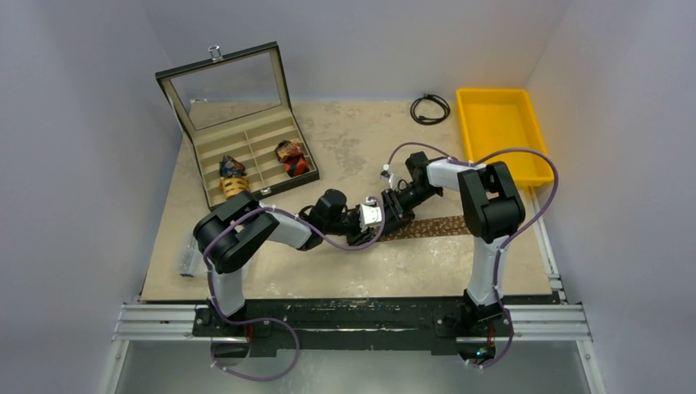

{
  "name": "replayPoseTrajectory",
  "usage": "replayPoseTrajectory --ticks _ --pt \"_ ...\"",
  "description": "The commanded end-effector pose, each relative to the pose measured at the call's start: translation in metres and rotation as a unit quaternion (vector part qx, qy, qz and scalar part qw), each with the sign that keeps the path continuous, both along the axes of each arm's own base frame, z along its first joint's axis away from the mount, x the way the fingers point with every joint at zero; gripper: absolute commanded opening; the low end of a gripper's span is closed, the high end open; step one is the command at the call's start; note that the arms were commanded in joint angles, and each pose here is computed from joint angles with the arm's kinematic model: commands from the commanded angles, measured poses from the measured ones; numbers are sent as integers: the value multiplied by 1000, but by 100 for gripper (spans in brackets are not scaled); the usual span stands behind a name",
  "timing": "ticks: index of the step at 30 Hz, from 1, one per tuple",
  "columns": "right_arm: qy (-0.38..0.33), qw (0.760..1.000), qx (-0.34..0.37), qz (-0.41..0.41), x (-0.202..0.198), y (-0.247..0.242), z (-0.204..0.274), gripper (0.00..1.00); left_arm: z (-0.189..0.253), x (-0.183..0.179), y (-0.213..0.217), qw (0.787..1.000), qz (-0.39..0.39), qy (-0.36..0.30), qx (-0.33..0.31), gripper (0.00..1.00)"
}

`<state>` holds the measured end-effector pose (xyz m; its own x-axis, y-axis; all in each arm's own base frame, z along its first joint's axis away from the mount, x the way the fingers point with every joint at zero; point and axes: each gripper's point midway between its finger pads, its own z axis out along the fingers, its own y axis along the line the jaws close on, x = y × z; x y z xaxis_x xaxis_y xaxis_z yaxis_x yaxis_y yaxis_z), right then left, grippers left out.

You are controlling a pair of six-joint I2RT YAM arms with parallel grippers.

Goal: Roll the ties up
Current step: Roll the tie at the center of the board.

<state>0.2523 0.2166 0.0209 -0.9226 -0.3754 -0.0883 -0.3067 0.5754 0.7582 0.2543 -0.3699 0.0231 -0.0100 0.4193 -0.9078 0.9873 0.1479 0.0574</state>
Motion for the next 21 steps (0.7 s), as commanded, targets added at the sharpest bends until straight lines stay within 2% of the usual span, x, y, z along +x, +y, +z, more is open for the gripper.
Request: replayPoseTrajectory --ticks 1,6,9,17,21 --pt "-60 997 40 -3 21 8 33 32 -13 -2 19 998 38 19 35 26" --pt "-61 997 53 -7 18 7 48 49 -18 4 28 995 69 30 64 22" --pt "-60 996 63 -13 16 9 57 53 -17 7 28 994 76 29 71 22" --pt "-46 997 60 -11 18 17 50 47 -17 10 25 994 73 31 81 22" --pt "-48 998 49 -13 24 17 40 37 -17 8 24 994 62 32 84 23"
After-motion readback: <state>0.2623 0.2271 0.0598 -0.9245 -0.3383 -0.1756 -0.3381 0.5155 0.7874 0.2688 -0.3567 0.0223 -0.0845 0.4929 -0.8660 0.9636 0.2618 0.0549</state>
